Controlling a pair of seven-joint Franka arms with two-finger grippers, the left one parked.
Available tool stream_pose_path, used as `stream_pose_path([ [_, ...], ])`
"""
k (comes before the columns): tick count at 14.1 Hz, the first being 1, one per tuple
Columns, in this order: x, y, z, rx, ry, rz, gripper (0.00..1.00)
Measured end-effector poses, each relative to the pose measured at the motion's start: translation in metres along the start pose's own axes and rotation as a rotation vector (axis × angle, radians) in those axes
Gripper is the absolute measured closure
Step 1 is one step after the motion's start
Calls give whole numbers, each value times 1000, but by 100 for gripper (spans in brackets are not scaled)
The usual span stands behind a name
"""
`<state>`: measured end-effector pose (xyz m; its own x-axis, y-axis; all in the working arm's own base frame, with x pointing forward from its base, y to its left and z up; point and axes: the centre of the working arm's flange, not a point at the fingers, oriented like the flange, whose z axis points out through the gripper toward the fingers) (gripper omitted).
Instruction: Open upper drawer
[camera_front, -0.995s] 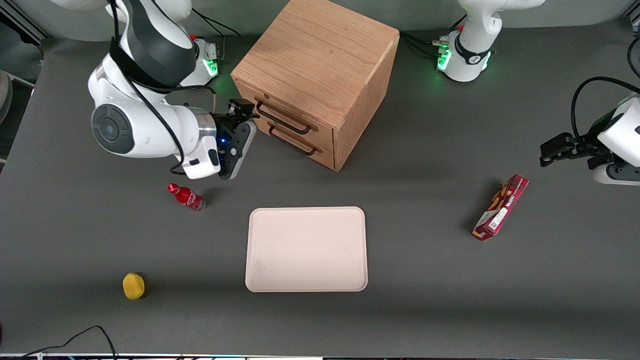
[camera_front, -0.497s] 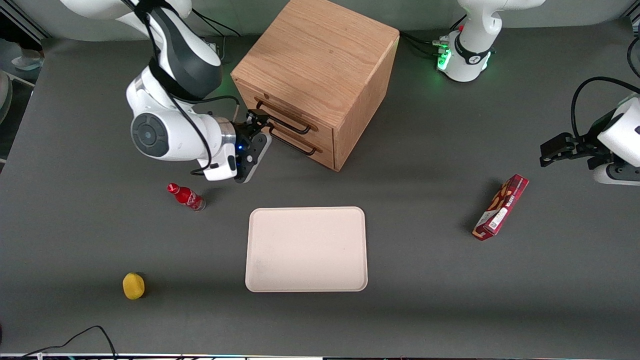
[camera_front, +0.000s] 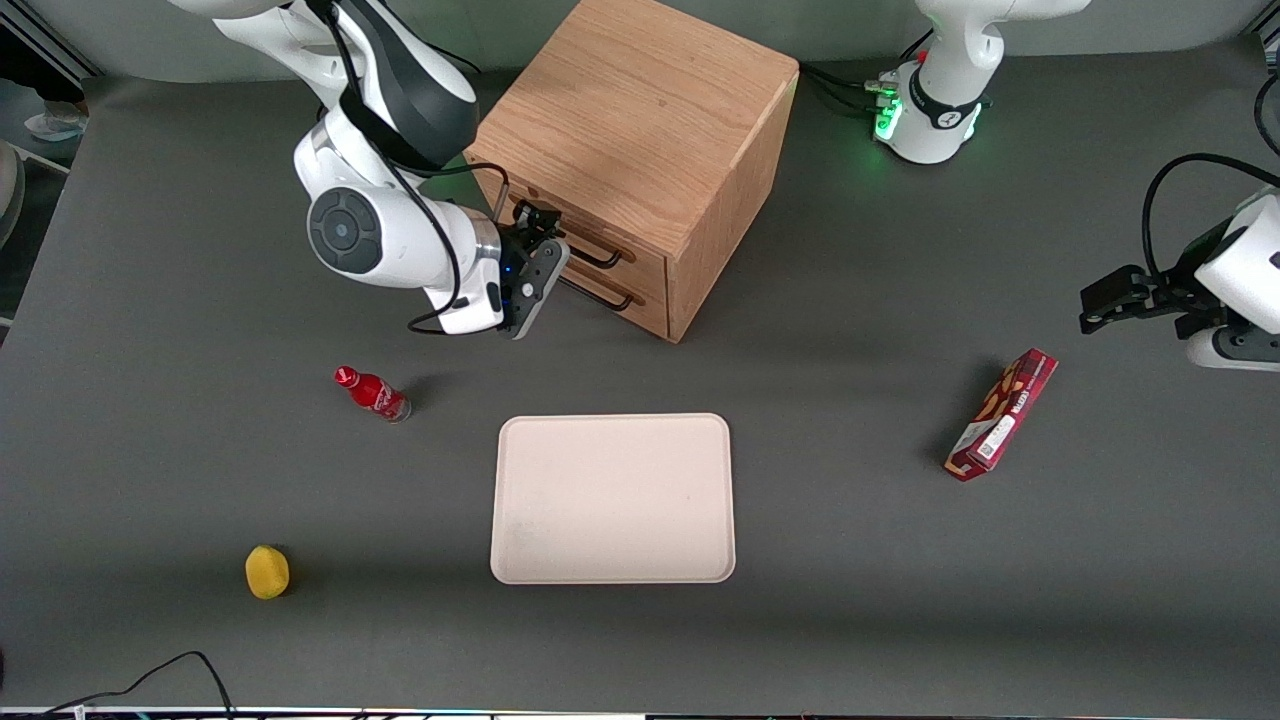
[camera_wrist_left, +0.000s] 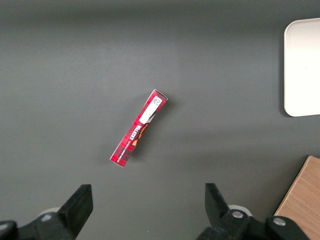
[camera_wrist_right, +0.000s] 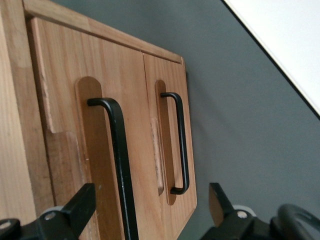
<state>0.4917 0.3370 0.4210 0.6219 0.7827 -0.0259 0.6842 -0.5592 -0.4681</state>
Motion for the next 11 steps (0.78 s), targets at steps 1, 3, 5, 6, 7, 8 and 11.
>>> stream_pose_path([
  [1, 0, 1, 3, -4, 5, 3, 0],
  [3, 0, 2, 11, -11, 15, 5, 0],
  [5, -1, 2, 18, -13, 14, 5, 0],
  [6, -2, 2, 20, -13, 12, 6, 0],
  [7, -2, 2, 21, -13, 11, 6, 0],
  [8, -2, 2, 22, -14, 11, 7, 0],
  [11, -3, -1, 29, -19, 13, 5, 0],
])
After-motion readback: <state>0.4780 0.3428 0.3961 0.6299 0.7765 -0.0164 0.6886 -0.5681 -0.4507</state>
